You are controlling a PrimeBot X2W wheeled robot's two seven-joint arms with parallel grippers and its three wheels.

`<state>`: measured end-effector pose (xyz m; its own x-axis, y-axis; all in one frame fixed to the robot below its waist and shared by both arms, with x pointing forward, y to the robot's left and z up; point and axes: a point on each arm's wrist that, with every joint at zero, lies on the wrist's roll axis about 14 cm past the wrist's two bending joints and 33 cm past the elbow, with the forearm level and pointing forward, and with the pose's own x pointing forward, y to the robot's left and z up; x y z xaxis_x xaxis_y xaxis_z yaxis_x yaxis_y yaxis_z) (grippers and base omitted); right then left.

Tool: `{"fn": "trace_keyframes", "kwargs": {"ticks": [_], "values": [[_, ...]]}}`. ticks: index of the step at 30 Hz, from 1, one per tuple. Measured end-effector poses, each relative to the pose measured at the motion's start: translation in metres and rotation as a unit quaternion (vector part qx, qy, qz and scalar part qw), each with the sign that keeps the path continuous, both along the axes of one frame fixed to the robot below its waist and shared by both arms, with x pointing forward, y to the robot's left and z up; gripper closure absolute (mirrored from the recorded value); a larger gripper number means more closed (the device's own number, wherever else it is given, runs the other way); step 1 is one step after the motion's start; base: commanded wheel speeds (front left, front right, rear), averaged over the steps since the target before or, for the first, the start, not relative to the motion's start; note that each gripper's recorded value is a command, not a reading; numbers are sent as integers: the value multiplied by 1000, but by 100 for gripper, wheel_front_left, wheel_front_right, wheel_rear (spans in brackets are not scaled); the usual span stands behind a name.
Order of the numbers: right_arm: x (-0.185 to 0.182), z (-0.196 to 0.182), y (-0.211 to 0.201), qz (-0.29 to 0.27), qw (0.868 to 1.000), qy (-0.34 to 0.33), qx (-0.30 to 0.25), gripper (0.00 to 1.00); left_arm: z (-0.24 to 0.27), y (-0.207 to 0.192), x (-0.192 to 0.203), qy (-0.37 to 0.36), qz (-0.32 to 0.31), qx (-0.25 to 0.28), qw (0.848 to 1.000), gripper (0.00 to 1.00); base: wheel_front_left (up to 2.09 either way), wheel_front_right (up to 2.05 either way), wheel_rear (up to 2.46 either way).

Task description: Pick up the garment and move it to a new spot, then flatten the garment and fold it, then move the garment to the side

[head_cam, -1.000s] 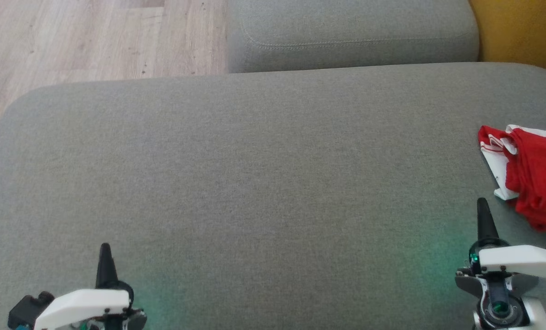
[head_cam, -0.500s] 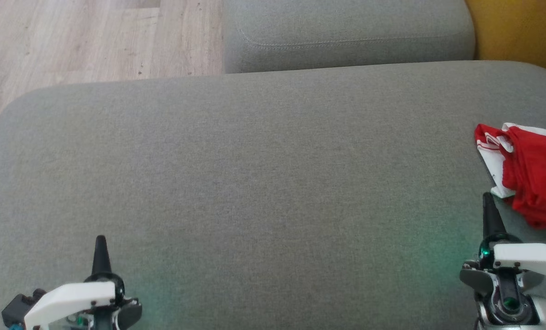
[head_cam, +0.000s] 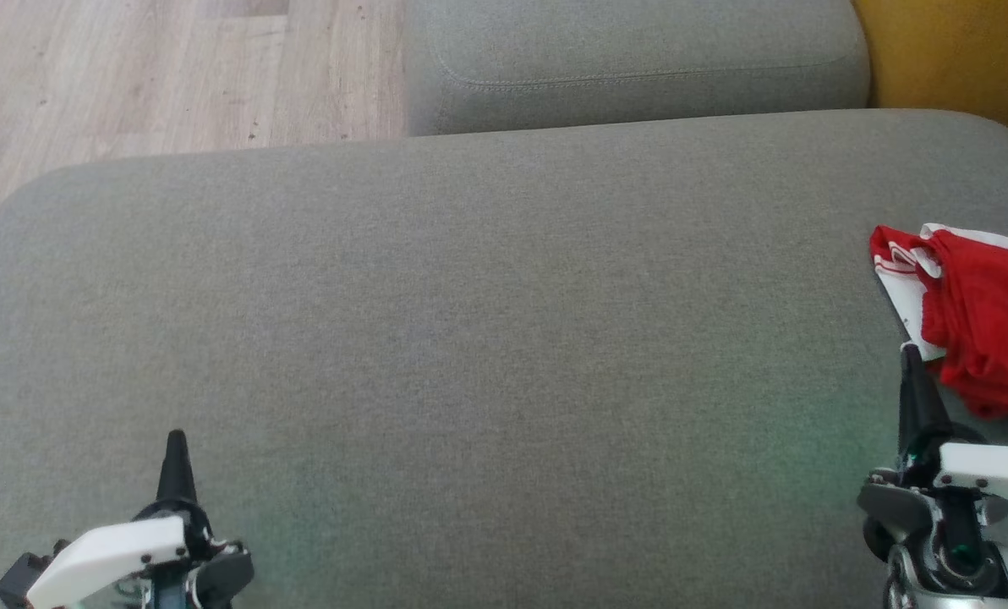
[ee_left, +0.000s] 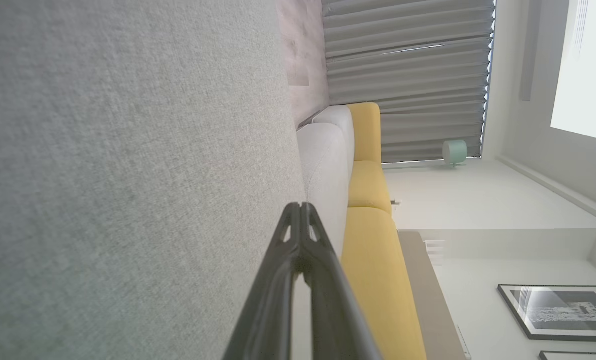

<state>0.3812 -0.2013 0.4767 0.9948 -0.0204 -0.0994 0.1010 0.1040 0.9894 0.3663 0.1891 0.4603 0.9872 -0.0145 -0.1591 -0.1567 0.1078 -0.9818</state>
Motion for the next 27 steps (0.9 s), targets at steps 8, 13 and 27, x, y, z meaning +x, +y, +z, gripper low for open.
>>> {"fn": "trace_keyframes", "kwargs": {"ticks": [8,13,27], "values": [[0,8,-4,-7,999,-15,44,100,10,-2,6,-19,-1,-45,999,100,0,0,0],[0,10,-5,-8,998,-20,55,100,16,-2,8,-30,0,-55,998,100,0,0,0],[0,10,-5,-8,998,-20,55,100,16,-2,8,-30,0,-55,998,100,0,0,0]]}}
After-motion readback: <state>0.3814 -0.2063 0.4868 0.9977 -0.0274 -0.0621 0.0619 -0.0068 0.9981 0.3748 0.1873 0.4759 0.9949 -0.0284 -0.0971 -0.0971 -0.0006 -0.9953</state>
